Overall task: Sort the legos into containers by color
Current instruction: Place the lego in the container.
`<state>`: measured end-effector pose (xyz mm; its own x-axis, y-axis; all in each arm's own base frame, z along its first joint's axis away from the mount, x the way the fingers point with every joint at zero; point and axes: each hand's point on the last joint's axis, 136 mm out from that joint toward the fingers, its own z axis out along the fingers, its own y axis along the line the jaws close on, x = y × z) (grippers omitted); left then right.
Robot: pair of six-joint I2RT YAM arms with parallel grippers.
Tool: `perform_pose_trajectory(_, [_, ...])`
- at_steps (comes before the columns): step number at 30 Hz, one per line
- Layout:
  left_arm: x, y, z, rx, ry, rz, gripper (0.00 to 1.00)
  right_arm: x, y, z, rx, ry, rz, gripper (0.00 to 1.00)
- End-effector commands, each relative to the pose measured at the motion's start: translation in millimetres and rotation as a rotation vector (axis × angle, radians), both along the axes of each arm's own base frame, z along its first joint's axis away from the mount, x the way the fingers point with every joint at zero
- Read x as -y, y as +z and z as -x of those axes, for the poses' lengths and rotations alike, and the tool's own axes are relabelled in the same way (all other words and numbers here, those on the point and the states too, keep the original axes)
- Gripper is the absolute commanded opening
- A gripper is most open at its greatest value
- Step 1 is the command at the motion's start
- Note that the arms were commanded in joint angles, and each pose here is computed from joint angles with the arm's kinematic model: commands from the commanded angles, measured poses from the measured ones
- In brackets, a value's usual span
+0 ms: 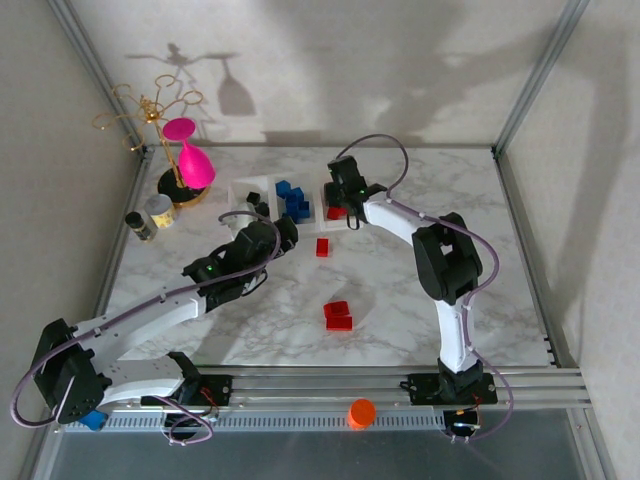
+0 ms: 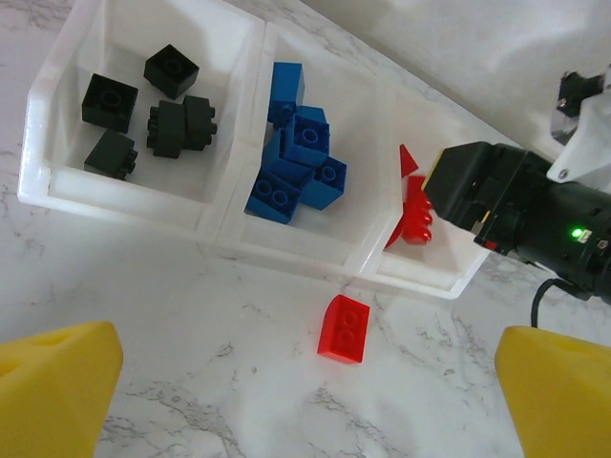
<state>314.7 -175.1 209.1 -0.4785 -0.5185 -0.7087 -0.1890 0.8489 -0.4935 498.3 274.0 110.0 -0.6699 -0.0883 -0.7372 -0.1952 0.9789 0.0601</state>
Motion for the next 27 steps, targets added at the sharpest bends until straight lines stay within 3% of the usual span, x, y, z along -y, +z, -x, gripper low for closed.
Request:
perform_pose_trajectory(1, [0.6, 12.2, -3.5, 0.014, -0.009, -0.006, 1.00, -4.9, 25.9, -1.8, 0.041, 0.024, -0.027, 0.52])
perform_pose_trajectory(7, [3.3, 10.6, 2.7, 0.001, -0.028, 0.013, 1.00, -10.9, 41.1, 26.8, 0.025, 0.085, -0.096, 0.55])
perform_pose_trajectory(20, [-4.8, -21.7, 27.8, -0.055, -0.023, 0.073, 1.00, -28.2, -7.0, 128.5, -0.111, 0.171, -0.105, 0.63])
perform_pose_trajectory(27, [0.5, -35.0, 34.8, -0.071, -0.042, 0.075, 0.99, -35.8, -35.7, 149.0, -0.152, 0.168, -0.080, 0.70])
